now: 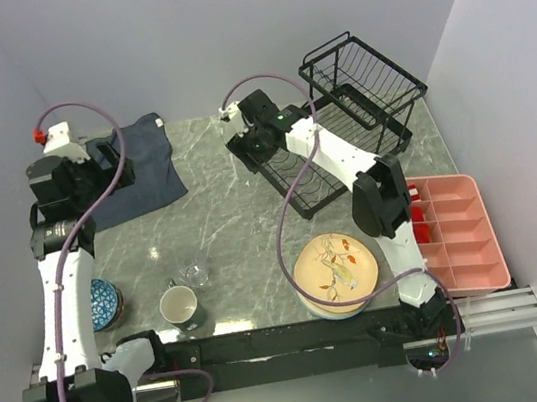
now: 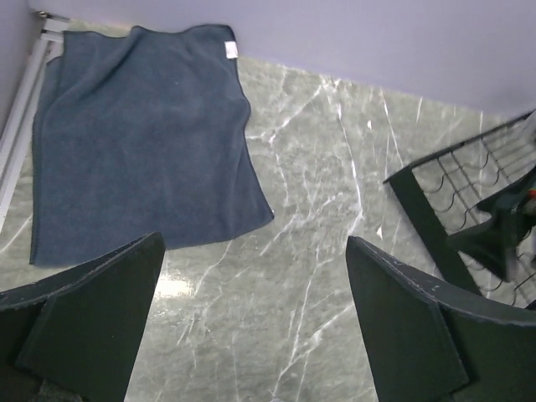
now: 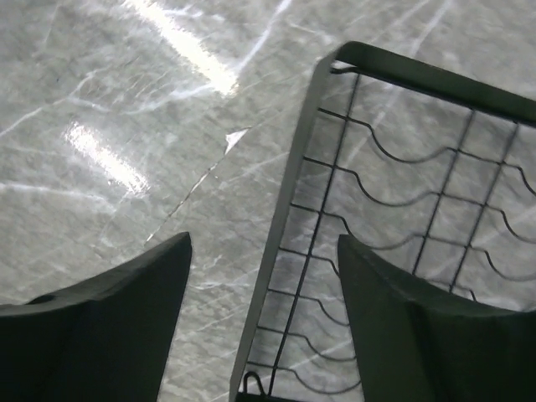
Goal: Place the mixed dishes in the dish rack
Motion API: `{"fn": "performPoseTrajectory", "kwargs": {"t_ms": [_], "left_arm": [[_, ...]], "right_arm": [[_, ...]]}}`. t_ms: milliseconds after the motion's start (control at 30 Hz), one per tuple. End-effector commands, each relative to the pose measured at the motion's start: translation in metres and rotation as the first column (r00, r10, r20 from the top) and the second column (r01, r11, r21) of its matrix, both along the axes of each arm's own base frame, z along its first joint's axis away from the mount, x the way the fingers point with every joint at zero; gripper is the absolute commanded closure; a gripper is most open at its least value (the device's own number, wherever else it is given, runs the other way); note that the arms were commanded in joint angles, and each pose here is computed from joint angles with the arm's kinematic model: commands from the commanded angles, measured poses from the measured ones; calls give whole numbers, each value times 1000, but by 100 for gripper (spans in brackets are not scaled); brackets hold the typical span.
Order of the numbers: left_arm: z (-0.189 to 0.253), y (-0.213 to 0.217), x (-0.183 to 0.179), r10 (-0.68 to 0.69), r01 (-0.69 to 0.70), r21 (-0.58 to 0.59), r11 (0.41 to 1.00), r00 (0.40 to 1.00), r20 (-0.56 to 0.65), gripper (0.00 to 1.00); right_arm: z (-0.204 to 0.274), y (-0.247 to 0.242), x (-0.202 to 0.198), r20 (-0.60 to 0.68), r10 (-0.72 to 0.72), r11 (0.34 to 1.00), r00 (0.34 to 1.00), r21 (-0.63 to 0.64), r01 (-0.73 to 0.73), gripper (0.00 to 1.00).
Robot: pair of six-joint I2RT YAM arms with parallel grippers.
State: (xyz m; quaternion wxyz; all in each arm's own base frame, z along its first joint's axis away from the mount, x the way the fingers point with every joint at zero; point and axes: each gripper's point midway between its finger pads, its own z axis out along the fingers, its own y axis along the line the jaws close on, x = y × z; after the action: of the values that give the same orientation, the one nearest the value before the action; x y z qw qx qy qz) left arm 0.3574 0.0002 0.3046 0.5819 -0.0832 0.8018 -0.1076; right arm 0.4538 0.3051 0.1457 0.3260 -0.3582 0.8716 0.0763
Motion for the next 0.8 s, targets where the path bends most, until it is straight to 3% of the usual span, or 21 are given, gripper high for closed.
{"fn": "performPoseTrajectory", "kwargs": {"t_ms": [0,133,633,767], "left_arm": [[22,0,-12,-19,22,-52,998,998,61,4],[11,3,-18,-18,19,-29,999,999,32,4],[4,6,-7,-39,40,-77,996,999,15,3],[0,7,-6,-36,37,-78,996,999,7,3]], "right_arm": [[8,8,6,0,58,998,998,37,-57,27],[-14,7,3,-44,64,998,997,21,-63,33],[-56,-14,12,-108,24,998,994,-50,-30,37],[-58,-17,15,-103,23,998,994,-59,-30,46]]}}
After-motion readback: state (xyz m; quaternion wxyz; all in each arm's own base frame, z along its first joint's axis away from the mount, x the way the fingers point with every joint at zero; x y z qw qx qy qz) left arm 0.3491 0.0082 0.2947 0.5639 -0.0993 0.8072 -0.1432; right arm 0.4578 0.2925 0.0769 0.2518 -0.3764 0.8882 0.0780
